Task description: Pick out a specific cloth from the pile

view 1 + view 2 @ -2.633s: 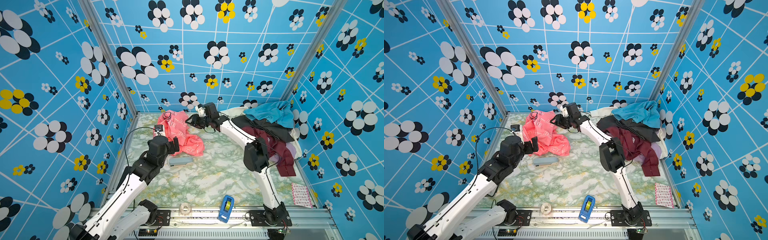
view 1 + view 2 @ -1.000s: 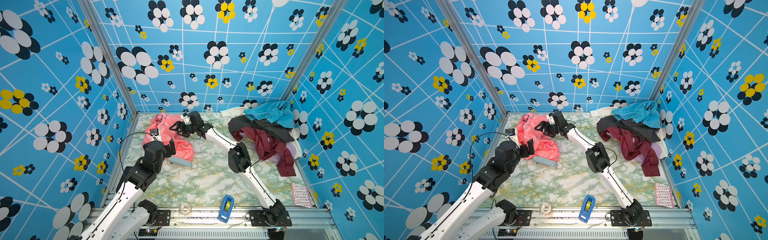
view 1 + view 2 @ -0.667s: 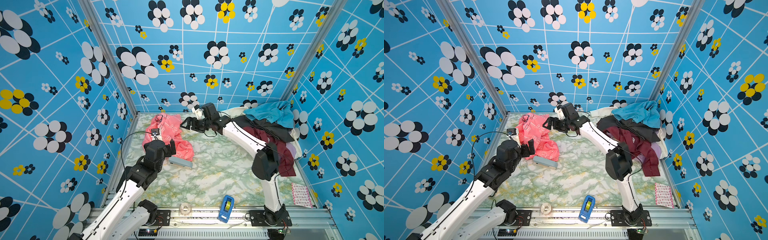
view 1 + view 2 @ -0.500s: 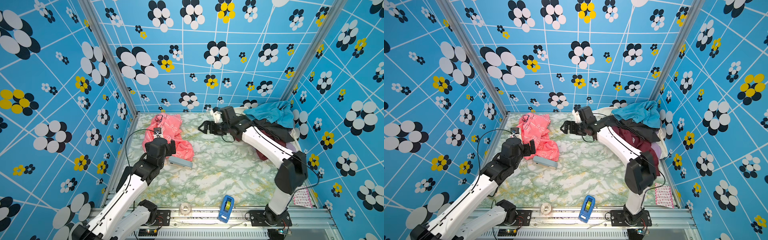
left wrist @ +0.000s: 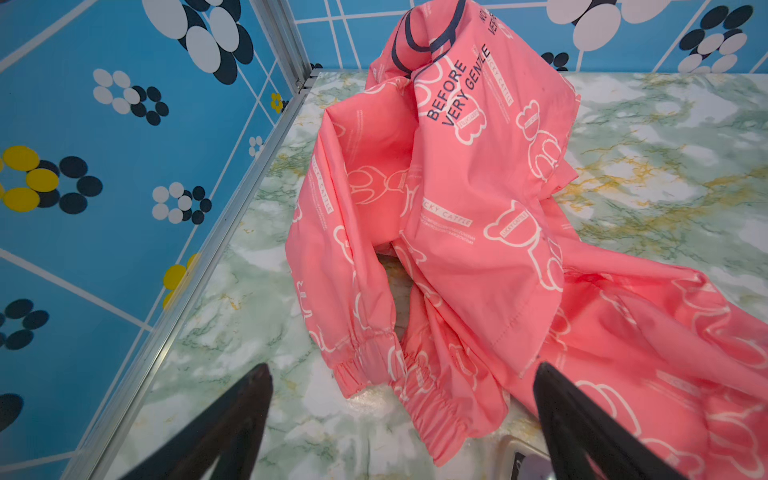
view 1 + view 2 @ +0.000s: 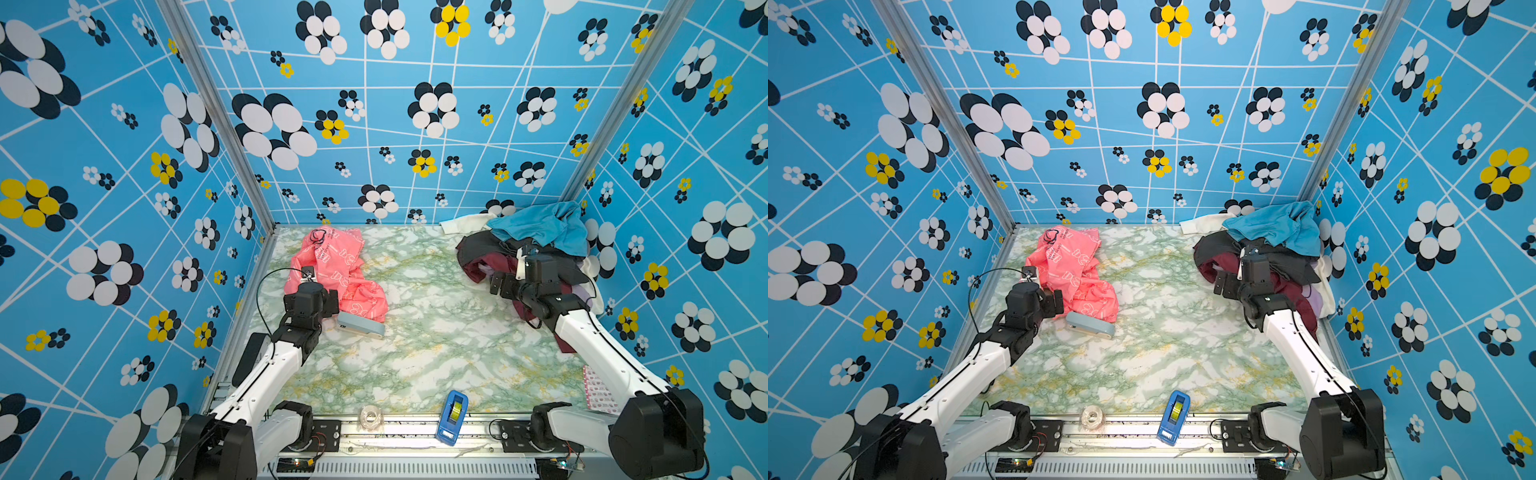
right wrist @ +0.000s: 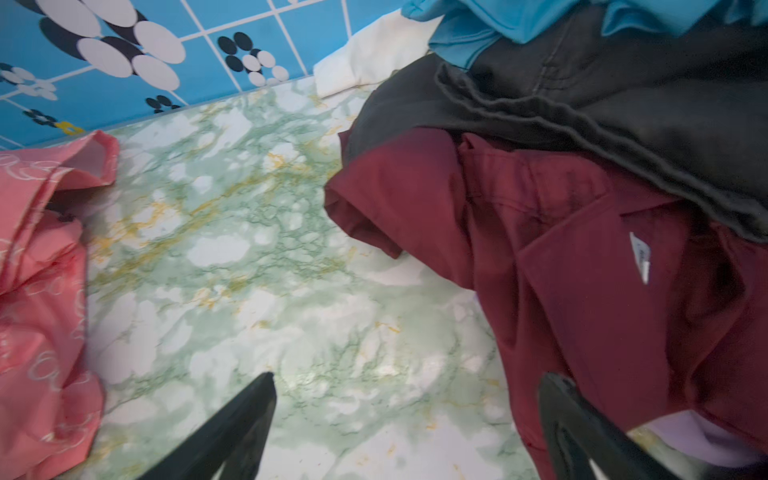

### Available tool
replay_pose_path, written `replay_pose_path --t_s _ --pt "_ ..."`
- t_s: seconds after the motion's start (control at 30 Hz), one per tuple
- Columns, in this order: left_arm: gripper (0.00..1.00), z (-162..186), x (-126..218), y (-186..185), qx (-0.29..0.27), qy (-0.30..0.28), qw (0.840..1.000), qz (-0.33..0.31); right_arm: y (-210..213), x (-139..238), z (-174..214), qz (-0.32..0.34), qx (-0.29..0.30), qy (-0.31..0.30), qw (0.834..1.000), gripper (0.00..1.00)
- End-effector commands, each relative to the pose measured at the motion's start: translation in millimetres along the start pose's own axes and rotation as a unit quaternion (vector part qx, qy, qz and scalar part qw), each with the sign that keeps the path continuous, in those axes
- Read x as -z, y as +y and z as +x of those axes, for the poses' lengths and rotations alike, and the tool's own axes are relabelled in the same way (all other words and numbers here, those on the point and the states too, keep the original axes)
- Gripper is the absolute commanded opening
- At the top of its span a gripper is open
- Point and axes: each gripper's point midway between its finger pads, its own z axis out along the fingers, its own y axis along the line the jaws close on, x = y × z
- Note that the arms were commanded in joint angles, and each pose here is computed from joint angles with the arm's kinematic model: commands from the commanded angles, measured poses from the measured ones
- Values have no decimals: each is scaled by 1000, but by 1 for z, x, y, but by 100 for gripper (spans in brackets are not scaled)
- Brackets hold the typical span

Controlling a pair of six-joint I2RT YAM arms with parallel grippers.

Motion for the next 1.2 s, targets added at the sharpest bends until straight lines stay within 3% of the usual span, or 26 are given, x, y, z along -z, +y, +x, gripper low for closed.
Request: replay_pose_path --t_s 0.0,0.27,0.57,0.7,1.17 --pt "99 -10 -8 -2 6 -36 999 21 -30 -9 -8 46 15 -43 998 99" --pt "99 11 -32 -2 1 -27 999 24 -70 -32 9 100 -1 -98 990 99" --pt "99 22 -41 -3 0 -46 999 24 -86 -48 18 118 -15 -132 984 99" --pt "99 20 -41 -3 -2 -52 998 26 -91 -54 20 112 -36 -151 981 99" --pt "99 11 -45 -4 17 -84 994 63 -79 -55 19 65 -11 -183 981 99"
